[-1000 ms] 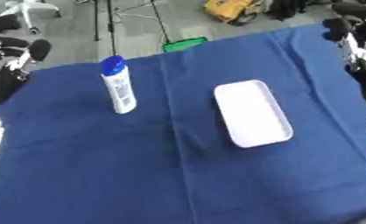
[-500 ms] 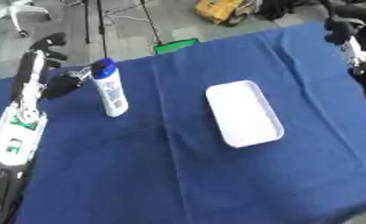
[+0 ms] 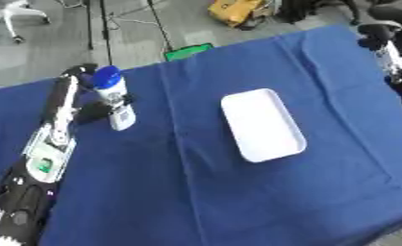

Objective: Pick up objects on the table and place them in the box.

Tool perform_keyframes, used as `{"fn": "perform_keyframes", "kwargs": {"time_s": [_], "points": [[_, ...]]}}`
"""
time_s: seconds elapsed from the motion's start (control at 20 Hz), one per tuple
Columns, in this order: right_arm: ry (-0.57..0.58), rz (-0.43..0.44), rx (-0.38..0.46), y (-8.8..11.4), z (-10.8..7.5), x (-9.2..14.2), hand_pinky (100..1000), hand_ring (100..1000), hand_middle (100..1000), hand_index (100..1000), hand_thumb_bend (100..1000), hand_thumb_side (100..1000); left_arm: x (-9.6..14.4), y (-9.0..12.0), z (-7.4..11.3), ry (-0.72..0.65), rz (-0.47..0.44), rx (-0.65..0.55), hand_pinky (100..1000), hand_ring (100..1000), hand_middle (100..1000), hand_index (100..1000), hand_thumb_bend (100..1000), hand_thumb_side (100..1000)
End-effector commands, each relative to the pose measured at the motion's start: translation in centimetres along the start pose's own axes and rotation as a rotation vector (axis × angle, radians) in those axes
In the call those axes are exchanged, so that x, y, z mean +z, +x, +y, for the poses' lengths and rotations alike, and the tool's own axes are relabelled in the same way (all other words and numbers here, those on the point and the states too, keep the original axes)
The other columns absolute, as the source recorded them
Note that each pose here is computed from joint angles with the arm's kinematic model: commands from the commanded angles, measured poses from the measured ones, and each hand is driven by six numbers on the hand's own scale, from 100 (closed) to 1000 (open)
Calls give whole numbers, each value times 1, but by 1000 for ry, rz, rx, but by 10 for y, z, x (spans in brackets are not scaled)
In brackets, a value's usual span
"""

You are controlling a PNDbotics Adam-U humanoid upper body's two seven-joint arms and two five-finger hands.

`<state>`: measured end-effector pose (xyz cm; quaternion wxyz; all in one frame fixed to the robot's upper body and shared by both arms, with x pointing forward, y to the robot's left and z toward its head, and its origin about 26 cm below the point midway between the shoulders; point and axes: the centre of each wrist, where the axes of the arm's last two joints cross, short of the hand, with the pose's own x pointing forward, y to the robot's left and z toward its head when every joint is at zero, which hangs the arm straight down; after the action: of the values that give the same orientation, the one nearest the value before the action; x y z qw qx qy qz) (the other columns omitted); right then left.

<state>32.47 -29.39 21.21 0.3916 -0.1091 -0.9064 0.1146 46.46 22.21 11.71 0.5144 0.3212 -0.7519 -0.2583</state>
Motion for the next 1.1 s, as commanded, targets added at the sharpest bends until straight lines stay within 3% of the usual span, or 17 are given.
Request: {"fn": "perform_keyframes", "kwargs": {"time_s": [0.05, 0.15, 0.3, 0.35, 0.4, 0.5, 0.7, 1.1], "points": [[6, -29, 10, 6, -4, -5, 771, 784, 816, 787, 354, 462, -5, 3, 2, 34, -30, 20, 659, 628, 699, 811, 905, 478], [5, -30, 10, 6, -4, -5, 771, 784, 816, 788, 364, 461, -3, 0, -4, 51, -35, 63, 607, 568, 626, 743, 752, 430], [6, -31, 9, 6, -4, -5, 771, 784, 816, 788, 363, 462, 0, -3, -10, 81, -40, 140, 584, 537, 595, 711, 698, 416], [6, -31, 9, 6, -4, -5, 771, 784, 816, 789, 364, 461, 0, -3, -11, 87, -40, 160, 561, 495, 549, 665, 617, 393], [6, -30, 9, 6, -4, -5, 771, 784, 816, 789, 363, 462, 1, -4, -14, 92, -35, 188, 559, 490, 544, 659, 609, 391], [6, -30, 9, 6, -4, -5, 771, 784, 816, 789, 363, 462, 3, -6, -19, 96, -12, 266, 523, 403, 456, 557, 463, 375], [6, -28, 9, 6, -4, -5, 771, 784, 817, 790, 362, 462, 6, -9, -26, 92, 16, 384, 493, 294, 341, 469, 282, 345], [8, -28, 7, 6, -4, -5, 771, 784, 816, 792, 363, 461, 2, 1, -22, 74, -16, 471, 491, 289, 331, 459, 268, 327]]}}
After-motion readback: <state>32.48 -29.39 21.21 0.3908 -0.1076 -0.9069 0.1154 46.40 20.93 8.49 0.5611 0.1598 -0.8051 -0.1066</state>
